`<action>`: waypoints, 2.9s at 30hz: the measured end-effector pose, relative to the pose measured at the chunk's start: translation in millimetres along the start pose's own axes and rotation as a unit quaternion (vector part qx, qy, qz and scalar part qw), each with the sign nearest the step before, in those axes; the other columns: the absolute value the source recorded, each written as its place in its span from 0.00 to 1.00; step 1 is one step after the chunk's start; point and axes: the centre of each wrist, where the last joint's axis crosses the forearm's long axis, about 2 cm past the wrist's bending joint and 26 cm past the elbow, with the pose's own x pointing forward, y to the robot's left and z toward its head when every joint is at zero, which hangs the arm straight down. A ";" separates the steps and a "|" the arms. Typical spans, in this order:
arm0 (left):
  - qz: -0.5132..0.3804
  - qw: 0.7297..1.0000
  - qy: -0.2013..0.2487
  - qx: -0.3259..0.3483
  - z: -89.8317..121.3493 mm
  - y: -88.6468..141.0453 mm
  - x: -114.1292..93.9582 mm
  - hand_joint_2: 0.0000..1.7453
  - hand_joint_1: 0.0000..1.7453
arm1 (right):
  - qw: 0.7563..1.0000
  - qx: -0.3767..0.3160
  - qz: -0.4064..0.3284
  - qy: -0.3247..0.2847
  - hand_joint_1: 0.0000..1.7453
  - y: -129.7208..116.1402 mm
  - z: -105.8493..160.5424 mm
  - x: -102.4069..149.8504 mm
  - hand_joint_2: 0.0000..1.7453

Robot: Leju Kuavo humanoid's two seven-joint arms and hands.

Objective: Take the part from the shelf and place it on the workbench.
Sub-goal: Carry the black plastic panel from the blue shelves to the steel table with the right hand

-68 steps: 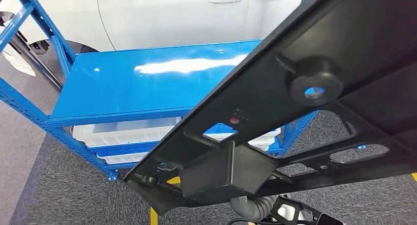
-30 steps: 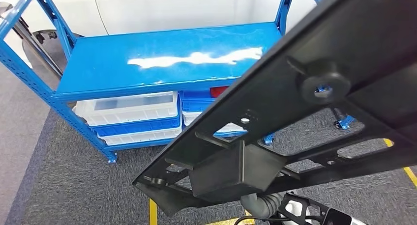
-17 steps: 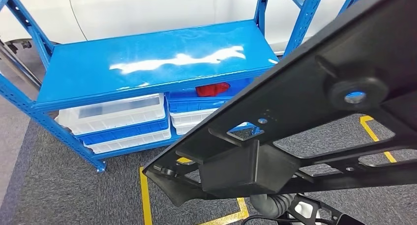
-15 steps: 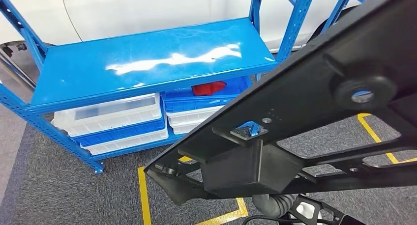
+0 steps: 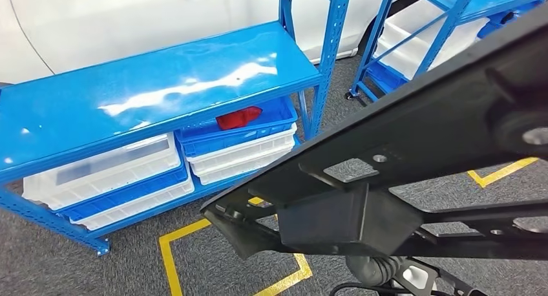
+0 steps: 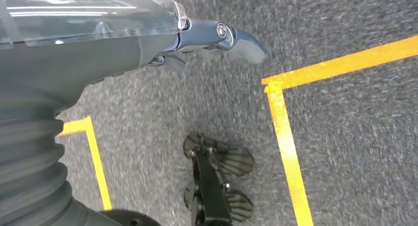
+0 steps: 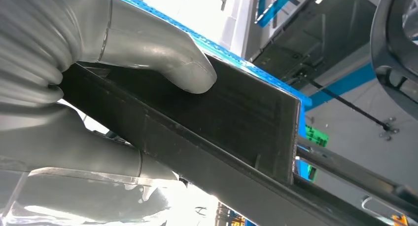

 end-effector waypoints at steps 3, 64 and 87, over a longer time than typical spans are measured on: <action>-0.004 1.000 -0.001 -0.001 -1.0 -1.3 2.4 1.00 0.00 | 1.000 0.001 0.004 0.000 1.00 -1.7 -0.8 0.2 1.00; -0.032 0.999 0.021 -0.020 -9.1 7.6 18.4 1.00 0.00 | 0.996 -0.026 0.071 -0.036 1.00 10.4 -22.1 10.4 1.00; -0.010 0.995 0.098 0.019 8.6 -9.4 -14.8 1.00 0.00 | 0.998 -0.026 0.016 0.047 1.00 33.3 26.3 18.5 1.00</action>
